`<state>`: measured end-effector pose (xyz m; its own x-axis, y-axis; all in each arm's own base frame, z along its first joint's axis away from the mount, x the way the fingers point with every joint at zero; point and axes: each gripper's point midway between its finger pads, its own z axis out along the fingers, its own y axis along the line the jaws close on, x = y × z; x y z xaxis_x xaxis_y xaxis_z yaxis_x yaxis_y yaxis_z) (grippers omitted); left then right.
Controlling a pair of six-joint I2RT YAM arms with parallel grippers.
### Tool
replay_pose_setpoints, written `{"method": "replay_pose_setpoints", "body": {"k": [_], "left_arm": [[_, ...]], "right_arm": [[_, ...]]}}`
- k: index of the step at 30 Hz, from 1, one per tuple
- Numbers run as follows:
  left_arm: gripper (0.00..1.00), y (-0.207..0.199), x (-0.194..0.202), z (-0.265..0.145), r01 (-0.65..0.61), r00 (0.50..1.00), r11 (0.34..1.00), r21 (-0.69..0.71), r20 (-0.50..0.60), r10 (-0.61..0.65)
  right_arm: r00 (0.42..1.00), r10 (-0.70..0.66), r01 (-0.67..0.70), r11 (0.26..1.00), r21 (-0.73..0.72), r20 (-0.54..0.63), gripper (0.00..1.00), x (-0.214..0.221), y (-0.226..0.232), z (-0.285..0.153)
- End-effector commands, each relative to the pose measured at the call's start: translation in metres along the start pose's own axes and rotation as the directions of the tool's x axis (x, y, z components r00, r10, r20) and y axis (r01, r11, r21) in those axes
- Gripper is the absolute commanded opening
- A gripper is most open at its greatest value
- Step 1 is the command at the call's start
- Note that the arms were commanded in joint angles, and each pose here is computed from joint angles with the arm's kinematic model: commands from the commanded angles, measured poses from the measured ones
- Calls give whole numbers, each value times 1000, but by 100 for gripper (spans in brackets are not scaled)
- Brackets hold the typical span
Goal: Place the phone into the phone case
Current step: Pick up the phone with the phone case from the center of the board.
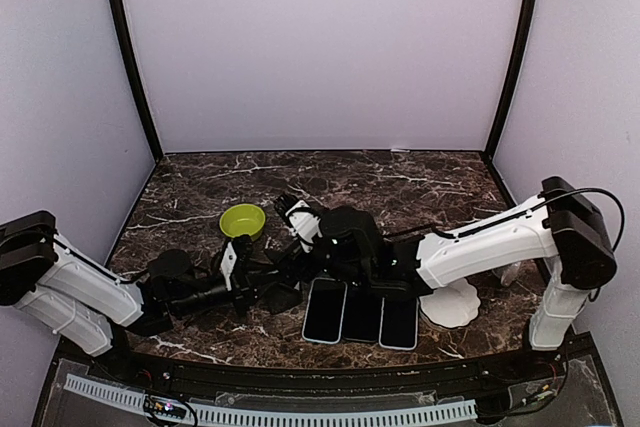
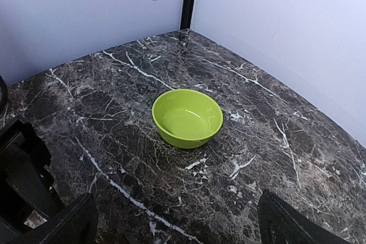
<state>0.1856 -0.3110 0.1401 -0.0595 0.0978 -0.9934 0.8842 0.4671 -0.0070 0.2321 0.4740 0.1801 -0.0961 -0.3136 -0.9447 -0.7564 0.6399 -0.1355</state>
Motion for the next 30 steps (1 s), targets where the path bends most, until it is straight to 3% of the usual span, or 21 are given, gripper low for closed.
{"method": "replay_pose_setpoints", "body": {"k": [1, 5, 17, 19, 26, 30], "left_arm": [[0, -6, -3, -5, -26, 1000, 999, 27, 3, 26], [0, -9, -3, -5, -42, 999, 998, 47, -7, 43], [0, -18, -7, -6, -77, 997, 984, 158, -16, 80], [0, -19, -9, -6, -68, 997, 980, 189, -17, 73], [0, -21, -8, -4, -40, 998, 966, 256, -35, 50], [0, -24, -6, -3, -42, 998, 961, 275, -39, 55]], "right_arm": [[994, -70, 56, 987, -154, -88, 98, 14, -1, -16], [997, -72, 55, 937, -346, -37, 99, 2, 3, -44], [977, -213, 191, 810, -555, 25, 87, 37, 34, -53], [968, -249, 222, 793, -568, 32, 79, 42, 38, -46], [962, -269, 240, 757, -609, 44, 33, 53, 44, -41], [968, -245, 224, 739, -635, 56, 25, 51, 48, -40]]}}
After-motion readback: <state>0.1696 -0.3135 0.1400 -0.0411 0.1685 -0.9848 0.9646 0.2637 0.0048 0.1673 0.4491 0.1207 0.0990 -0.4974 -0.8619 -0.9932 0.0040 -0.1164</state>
